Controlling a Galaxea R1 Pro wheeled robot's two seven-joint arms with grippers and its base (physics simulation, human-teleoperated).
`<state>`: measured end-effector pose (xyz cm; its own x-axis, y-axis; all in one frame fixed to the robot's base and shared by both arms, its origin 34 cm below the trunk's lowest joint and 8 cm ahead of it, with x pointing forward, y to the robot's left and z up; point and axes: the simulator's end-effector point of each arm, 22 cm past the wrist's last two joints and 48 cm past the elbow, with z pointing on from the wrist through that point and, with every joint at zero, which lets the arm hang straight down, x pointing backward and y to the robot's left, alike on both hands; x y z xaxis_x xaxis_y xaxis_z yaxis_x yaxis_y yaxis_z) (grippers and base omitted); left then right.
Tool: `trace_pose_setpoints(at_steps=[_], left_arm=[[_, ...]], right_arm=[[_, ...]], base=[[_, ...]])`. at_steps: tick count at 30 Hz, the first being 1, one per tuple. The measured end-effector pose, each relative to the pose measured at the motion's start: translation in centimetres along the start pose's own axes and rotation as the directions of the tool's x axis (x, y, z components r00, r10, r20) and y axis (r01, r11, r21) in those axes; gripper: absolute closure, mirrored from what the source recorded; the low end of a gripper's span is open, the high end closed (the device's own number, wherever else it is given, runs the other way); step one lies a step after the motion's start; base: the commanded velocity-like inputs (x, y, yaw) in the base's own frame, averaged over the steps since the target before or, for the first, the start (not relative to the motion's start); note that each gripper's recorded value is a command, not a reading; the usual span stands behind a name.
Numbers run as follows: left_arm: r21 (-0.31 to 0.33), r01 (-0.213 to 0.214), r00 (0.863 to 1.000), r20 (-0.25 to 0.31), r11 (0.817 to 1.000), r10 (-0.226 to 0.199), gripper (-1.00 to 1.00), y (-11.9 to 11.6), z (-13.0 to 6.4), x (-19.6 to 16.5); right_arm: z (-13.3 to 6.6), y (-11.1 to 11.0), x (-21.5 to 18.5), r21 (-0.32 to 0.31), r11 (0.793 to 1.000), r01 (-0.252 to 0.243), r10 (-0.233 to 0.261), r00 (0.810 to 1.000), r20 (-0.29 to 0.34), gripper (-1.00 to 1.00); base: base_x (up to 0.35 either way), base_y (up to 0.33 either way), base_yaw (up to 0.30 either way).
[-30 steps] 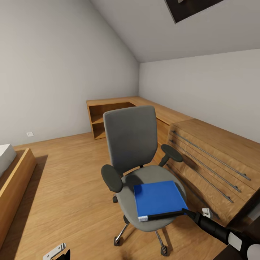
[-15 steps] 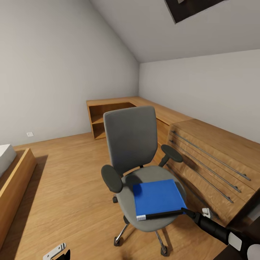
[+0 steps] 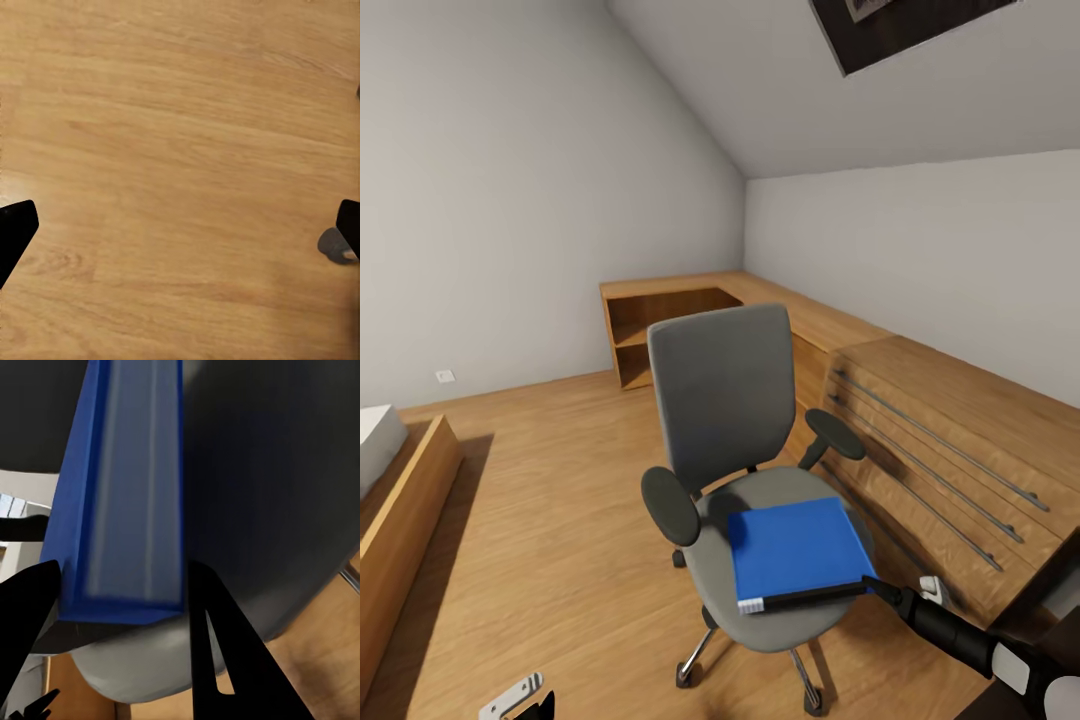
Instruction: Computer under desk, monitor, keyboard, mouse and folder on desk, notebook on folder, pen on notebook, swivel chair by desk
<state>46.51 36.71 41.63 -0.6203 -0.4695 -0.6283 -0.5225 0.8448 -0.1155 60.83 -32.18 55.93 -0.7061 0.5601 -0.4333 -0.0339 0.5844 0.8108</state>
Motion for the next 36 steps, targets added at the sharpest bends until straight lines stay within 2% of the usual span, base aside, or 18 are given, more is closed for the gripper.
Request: trace_pose_setpoints(at_steps=[12,18,20,26,31,36], left_arm=[[-0.001,0.0,1.0,-0.004,1.0,0.0,-1.0,-0.4,-1.6,-1.5],[0.017,0.007,0.999,-0.031,1.0,-0.007,-1.0,-2.4,-2.8,-0.6],[0.015,0.008,0.999,-0.034,1.0,-0.008,-1.0,-2.3,-3.1,-0.7],[-0.01,0.003,0.998,-0.063,1.0,-0.003,-1.0,-1.3,-4.0,0.1],[-0.044,-0.006,0.998,-0.055,0.999,0.003,-1.0,0.3,-4.9,0.7],[-0.059,-0.007,0.999,-0.041,0.998,0.005,-1.0,0.9,-5.7,0.2]], right_arm=[[-0.5,2.0,-1.1,-0.002,1.0,-0.002,0.002,1.0,-0.002,1.0],[-0.9,2.9,-1.8,-0.002,1.0,-0.005,0.005,1.0,-0.002,1.0],[-1.1,3.3,-2.0,-0.002,1.0,-0.005,0.005,1.0,-0.002,1.0],[-1.3,4.3,-2.5,-0.004,1.0,-0.004,0.004,1.0,-0.001,1.0],[-1.5,5.2,-2.9,-0.006,1.0,-0.003,0.003,1.0,-0.001,1.0],[-1.8,5.8,-3.5,-0.003,1.0,-0.002,0.002,1.0,0.001,1.0]], base=[[0.0,0.0,0.0],[0.0,0.0,0.0],[0.0,0.0,-0.009],[0.0,0.0,-0.142],[0.0,0.0,-0.07],[0.0,0.0,-0.009]])
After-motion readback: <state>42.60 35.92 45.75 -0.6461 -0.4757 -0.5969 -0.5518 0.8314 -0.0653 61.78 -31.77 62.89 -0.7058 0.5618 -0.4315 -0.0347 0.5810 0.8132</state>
